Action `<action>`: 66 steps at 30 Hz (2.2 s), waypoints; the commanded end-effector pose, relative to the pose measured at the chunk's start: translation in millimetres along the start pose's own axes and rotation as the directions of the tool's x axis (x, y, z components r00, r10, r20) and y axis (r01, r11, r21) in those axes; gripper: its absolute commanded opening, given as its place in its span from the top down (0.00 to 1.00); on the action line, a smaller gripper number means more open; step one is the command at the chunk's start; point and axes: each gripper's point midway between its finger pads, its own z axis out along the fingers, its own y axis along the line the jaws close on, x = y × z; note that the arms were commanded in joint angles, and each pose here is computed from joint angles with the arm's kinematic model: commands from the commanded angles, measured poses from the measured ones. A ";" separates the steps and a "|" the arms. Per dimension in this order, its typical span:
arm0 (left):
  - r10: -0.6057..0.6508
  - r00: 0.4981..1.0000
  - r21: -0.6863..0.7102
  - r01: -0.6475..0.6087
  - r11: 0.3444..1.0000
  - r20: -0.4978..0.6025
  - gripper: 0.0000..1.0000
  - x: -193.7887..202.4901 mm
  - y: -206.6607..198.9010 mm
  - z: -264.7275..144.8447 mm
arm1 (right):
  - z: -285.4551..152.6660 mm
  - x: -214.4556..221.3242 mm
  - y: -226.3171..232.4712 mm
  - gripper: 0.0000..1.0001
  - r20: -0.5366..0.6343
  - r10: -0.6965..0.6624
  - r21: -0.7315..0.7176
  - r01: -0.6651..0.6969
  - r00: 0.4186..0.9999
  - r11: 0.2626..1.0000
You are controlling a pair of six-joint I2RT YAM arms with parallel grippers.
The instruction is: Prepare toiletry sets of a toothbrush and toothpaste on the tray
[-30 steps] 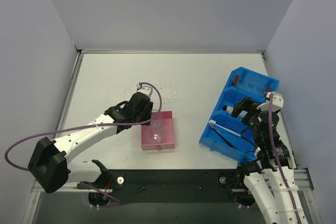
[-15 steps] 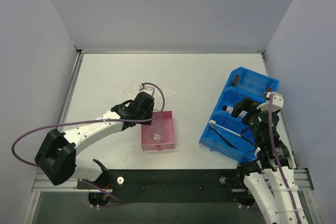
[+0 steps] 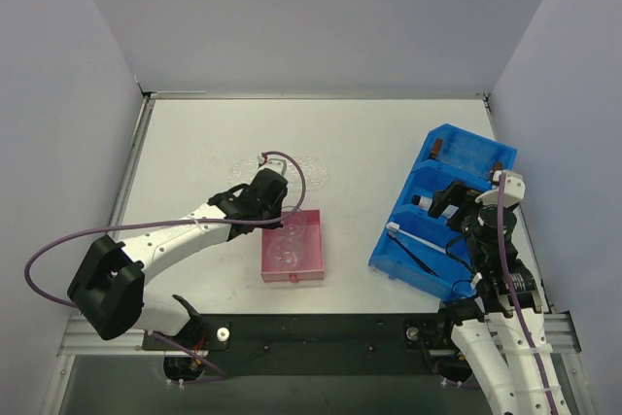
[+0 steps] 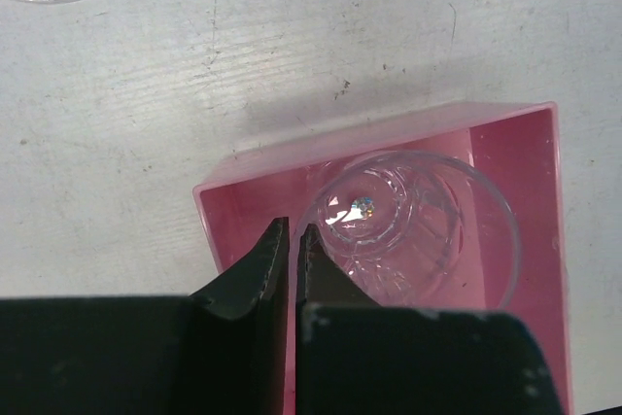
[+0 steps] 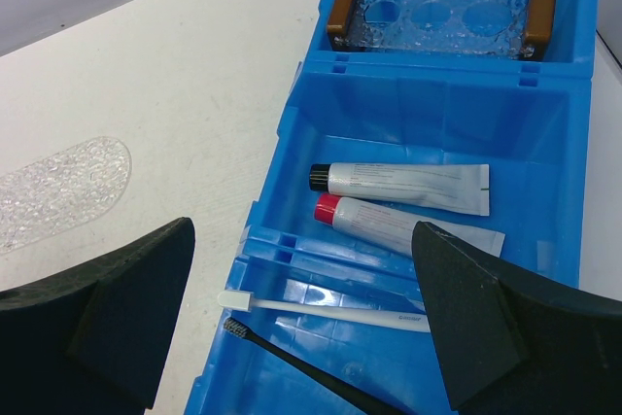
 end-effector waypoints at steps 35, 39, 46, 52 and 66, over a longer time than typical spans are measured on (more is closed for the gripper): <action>-0.104 0.890 0.222 0.003 0.975 0.444 1.00 -182.8 35.7 -109.3 | -1.6 -13.4 -4.1 0.12 0.030 -0.003 0.036 0.002 1.000 0.999; -0.105 0.870 0.085 0.073 0.994 0.482 1.00 -213.4 100.0 -99.7 | 0.2 -13.6 -3.3 0.12 0.020 -0.003 0.040 0.002 1.000 0.999; -0.112 0.887 -0.099 0.174 0.980 0.447 1.00 -226.9 173.6 -52.4 | 1.4 -22.1 1.4 0.12 0.022 0.020 0.037 -0.021 1.000 0.999; -0.169 0.905 -0.162 0.248 0.955 0.391 1.00 -208.1 210.2 -12.8 | 2.9 -26.6 7.5 0.13 0.013 0.037 0.023 -0.037 0.999 0.999; -0.201 0.929 -0.171 0.263 0.950 0.312 1.00 -183.8 204.8 36.1 | 3.4 -17.5 8.9 0.14 -0.018 0.052 0.016 -0.052 0.998 0.999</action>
